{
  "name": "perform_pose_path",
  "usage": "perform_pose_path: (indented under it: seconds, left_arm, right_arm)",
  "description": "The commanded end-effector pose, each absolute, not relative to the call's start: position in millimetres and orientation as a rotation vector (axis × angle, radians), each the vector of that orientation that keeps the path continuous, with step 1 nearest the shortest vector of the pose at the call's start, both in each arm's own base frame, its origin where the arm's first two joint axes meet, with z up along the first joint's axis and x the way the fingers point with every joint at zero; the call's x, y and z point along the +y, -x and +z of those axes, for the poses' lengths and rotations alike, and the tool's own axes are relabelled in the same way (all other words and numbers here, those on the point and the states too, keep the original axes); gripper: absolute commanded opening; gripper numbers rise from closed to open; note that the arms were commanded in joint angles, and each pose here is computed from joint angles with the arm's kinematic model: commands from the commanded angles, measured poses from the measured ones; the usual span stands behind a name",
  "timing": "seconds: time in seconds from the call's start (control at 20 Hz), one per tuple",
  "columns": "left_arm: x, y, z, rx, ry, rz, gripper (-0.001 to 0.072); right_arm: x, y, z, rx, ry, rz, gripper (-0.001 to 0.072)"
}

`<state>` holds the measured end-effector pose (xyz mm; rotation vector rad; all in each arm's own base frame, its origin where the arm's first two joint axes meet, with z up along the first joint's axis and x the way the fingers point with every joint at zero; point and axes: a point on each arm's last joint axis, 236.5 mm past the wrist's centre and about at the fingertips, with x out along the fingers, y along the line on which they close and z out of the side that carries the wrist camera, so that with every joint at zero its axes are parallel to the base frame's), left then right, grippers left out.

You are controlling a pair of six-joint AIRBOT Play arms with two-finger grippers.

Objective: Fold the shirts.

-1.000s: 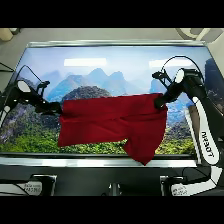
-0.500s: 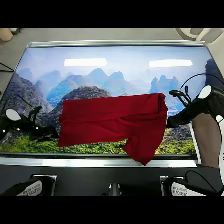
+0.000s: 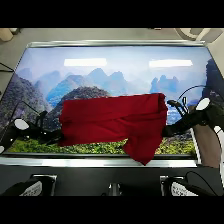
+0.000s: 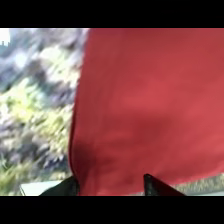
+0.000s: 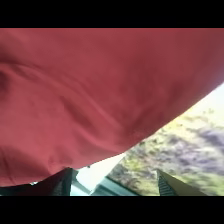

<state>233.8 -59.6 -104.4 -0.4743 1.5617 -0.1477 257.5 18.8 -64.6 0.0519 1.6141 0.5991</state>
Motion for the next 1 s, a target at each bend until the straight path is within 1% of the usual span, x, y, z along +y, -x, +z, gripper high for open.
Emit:
perform_pose_path:
  seconds: [0.0,0.05,0.1,0.15,0.2,0.25,0.3,0.35,0.4,0.5,0.65,0.75,0.95]
  left_arm:
    - [-64,-243,-107,1.523,0.467,-0.145,0.0298]
    - [-64,-243,-106,1.524,0.476,-0.137,0.0145]
    - [-64,-242,-106,1.525,0.479,-0.138,0.0069]
    - [-65,-243,-106,1.523,0.480,-0.139,0.0026]
    - [-65,-243,-105,1.521,0.482,-0.140,0.0026]
    - [-65,-243,-104,1.518,0.483,-0.142,0.0026]
    - [-66,-244,-102,1.511,0.484,-0.144,0.0025]
    - [-66,-245,-100,1.504,0.482,-0.144,0.0025]
    - [-65,-248,-96,1.488,0.478,-0.147,0.0025]
    - [-63,-263,-76,1.411,0.451,-0.165,0.0023]
    - [-60,-302,-12,1.213,0.415,-0.185,0.0021]
    - [-58,-321,17,1.143,0.407,-0.188,0.0020]
    - [-46,-373,19,1.079,0.455,-0.128,0.0021]
  right_arm:
    - [45,-240,-85,1.600,-0.162,0.644,0.0571]
    - [53,-238,-89,1.582,-0.199,0.657,0.0569]
    - [59,-236,-94,1.574,-0.230,0.660,0.0569]
    - [62,-232,-99,1.576,-0.249,0.650,0.0567]
    - [63,-227,-106,1.582,-0.258,0.639,0.0564]
    - [62,-226,-111,1.580,-0.263,0.624,0.0531]
    - [64,-228,-115,1.564,-0.279,0.608,0.0436]
    - [66,-231,-117,1.545,-0.290,0.598,0.0249]
    - [65,-234,-116,1.535,-0.292,0.592,0.0021]
    - [69,-246,-98,1.488,-0.253,0.664,0.0019]
    - [67,-287,-32,1.325,-0.150,0.718,0.0019]
    - [55,-330,1,1.198,-0.077,0.671,0.0020]
    - [35,-437,48,0.902,-0.117,0.499,0.0019]
